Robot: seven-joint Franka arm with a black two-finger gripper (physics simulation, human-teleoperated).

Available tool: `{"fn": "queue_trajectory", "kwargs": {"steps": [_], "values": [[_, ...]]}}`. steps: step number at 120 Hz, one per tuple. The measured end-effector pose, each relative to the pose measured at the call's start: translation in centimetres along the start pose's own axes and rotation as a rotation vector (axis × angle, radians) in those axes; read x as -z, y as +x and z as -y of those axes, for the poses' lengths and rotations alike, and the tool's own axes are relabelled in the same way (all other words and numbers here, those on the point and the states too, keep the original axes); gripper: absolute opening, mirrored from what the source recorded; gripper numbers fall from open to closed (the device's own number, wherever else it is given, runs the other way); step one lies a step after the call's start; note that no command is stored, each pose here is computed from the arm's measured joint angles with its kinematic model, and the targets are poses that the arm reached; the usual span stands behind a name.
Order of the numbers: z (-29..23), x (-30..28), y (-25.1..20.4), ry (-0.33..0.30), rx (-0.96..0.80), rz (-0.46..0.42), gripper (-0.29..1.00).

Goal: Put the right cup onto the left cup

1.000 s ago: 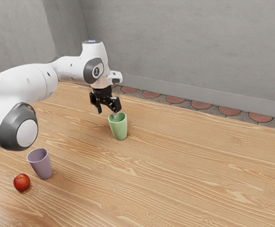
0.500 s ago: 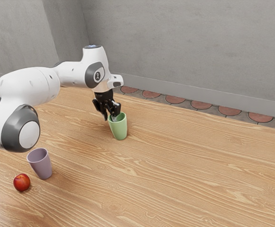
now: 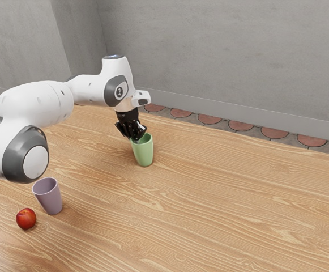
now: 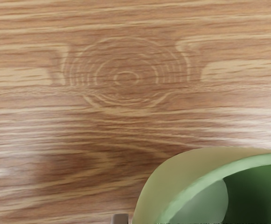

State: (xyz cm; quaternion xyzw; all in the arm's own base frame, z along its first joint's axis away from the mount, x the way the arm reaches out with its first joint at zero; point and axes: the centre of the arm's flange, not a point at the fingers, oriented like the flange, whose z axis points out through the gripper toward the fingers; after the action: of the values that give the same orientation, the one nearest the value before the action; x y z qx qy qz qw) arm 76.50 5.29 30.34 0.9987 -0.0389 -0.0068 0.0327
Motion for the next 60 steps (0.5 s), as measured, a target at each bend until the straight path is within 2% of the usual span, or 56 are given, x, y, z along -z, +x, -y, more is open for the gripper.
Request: {"fn": "queue_trajectory", "kwargs": {"steps": [27,60], "values": [[-0.4,5.4,-1.2,0.011,-0.003,-0.038,-0.08],[-1.6,14.4,-9.0,0.014,-0.007,-0.022,-0.08]]}}
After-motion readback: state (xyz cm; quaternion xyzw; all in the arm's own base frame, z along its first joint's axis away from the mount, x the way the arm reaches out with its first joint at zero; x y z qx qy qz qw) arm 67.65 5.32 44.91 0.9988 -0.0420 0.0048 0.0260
